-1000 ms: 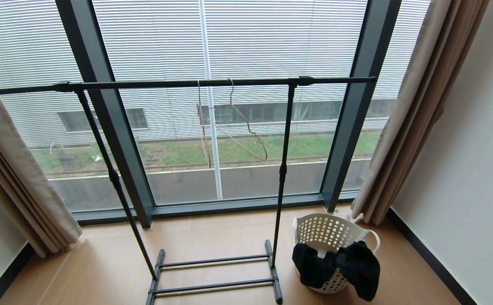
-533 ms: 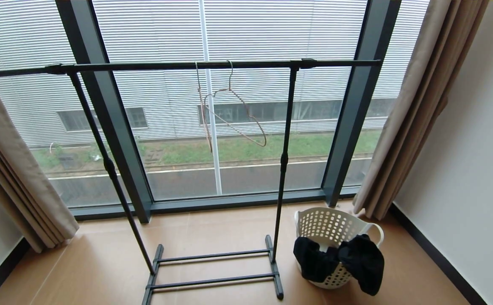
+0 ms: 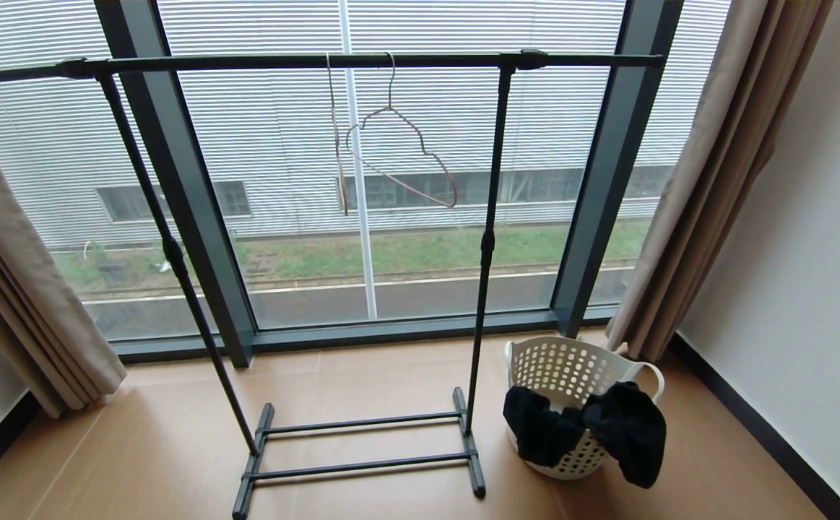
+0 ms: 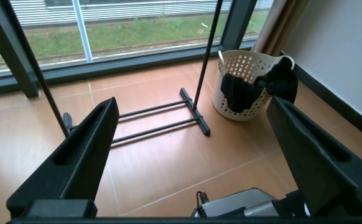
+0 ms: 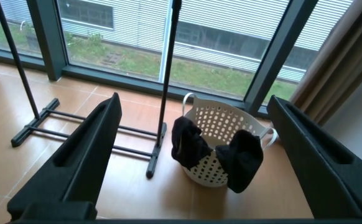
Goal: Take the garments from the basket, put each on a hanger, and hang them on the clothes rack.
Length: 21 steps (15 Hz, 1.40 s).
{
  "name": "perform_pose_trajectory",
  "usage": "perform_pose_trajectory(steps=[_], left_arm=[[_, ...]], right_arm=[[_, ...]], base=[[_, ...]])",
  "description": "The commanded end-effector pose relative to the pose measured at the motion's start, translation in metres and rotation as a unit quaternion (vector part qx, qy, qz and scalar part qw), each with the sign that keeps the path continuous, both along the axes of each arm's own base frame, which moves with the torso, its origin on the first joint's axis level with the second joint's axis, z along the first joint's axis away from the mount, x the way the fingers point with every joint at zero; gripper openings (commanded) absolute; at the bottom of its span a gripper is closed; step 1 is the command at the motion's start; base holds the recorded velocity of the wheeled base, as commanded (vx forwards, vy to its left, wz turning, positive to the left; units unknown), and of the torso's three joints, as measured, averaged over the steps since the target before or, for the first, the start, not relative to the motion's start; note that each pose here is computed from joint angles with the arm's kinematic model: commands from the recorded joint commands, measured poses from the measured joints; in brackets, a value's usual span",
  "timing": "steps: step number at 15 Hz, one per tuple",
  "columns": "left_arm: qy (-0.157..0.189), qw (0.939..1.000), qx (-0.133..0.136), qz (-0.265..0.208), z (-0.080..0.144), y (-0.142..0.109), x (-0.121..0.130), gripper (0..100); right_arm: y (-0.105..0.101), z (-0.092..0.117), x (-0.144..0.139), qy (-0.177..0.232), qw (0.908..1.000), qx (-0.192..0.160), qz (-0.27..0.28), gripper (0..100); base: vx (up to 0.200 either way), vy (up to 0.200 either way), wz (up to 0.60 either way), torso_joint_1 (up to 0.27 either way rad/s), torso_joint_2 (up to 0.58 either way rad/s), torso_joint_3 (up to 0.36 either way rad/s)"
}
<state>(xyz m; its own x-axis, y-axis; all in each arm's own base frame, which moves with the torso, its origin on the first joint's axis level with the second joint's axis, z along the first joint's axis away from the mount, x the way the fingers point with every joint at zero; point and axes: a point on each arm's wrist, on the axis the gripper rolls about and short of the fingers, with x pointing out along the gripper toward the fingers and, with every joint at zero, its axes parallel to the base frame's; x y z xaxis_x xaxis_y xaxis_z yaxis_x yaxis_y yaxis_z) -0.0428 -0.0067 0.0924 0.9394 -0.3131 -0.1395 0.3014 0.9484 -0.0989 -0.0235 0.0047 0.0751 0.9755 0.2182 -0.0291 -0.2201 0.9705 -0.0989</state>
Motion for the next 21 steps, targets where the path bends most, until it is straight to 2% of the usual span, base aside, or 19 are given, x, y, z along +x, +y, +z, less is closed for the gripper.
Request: perform_pose_trajectory(steps=[1,10,13,21], left_arm=[[0.001,1.0,0.0,0.0,0.0,0.0,0.0001,100],[0.001,1.0,0.001,0.002,-0.0004,0.0001,0.0003,100],[0.001,1.0,-0.001,0.001,0.0,0.0,0.0001,100],[0.001,1.0,-0.001,0.001,0.0,0.0,0.0001,100]], right_arm=[[0.0,0.0001,0.0001,0.0,1.0,0.0,0.0,100],[0.0,0.0001,0.0001,0.0,1.0,0.0,0.0,100],[0.0,0.0001,0.0001,0.0,1.0,0.0,0.0,100],[0.0,0.0001,0.0001,0.0,1.0,0.0,0.0,100]], base=[[0.0,0.0,0.0,-0.168,0.51,0.33],[0.0,0.0,0.0,-0.13,0.45,0.31],[0.2,-0.2,0.0,-0.025,0.08,0.066],[0.2,0.0,0.0,0.001,0.01,0.004]])
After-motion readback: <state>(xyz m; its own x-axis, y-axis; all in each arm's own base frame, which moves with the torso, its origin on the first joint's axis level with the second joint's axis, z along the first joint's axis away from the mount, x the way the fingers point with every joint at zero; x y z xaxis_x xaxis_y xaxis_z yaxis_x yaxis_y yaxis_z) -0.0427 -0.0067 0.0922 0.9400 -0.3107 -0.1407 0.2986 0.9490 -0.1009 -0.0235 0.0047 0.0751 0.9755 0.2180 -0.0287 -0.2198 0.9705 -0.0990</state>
